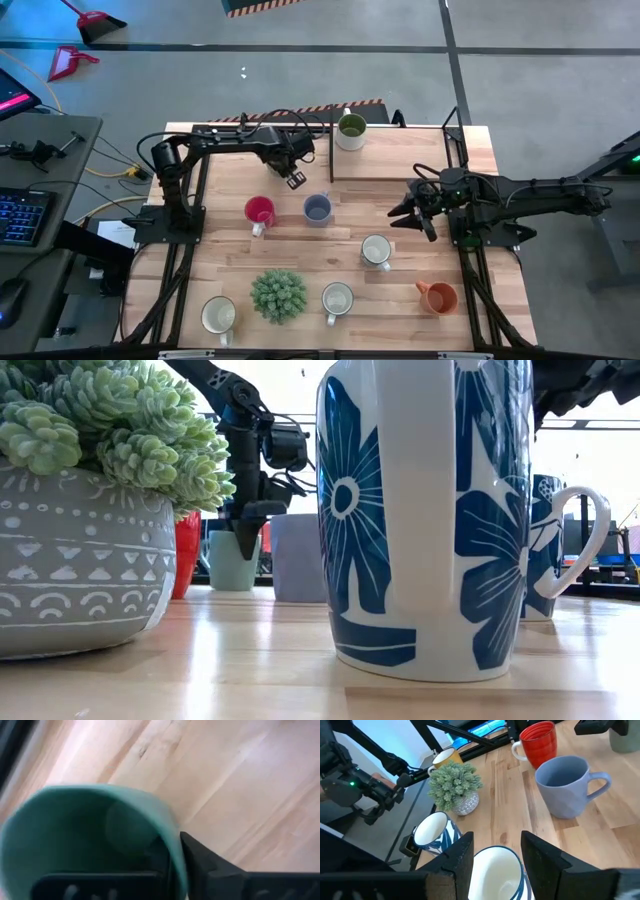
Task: Place coffee mugs
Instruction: Put the light green mug on the shelf
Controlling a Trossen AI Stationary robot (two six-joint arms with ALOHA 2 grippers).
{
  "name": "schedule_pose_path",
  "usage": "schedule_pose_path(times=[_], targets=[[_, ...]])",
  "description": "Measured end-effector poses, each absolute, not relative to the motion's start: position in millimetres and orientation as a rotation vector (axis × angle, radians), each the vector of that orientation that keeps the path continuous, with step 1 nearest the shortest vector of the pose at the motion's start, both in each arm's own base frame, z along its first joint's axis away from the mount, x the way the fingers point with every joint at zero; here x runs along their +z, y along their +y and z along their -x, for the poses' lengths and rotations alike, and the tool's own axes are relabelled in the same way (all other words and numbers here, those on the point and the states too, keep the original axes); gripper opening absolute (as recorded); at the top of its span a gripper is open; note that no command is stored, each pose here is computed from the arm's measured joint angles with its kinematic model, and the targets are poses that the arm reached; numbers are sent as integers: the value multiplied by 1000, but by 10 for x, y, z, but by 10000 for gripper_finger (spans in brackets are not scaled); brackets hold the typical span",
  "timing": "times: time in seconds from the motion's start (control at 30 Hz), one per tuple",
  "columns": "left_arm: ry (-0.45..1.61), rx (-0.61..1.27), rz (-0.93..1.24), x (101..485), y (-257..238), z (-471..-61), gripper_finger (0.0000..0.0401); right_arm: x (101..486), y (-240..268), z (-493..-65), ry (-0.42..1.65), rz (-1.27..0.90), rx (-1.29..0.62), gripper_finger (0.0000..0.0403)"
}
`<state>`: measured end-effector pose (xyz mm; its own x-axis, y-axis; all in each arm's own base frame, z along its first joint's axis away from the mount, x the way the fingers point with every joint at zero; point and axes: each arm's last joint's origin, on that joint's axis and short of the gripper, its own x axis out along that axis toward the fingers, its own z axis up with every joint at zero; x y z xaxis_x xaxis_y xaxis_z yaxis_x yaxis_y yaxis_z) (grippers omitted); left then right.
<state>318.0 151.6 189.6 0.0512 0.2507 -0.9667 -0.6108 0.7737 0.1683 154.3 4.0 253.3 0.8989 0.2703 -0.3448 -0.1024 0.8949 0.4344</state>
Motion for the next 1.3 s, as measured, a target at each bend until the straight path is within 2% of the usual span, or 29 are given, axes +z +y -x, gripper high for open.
schedule_pose_path(times=[0.4,0.83,1.03,1.2,1.3], targets=[[1356,667,372,1991,1560,-3155,5,2533,37,-1543,407,-399,194,144],[1231,584,190,3142,1603,-3231,5,2533,37,-1544,406,-385,196,144],[1070,565,111,3641,1598,-3277,5,2534,37,-1542,398,-332,206,144],[976,514,27,3909,1518,-3399,5,2550,21,-1533,372,-258,164,144],[939,485,-13,3990,1465,-3502,5,2651,-1,-1501,262,-173,102,144]])
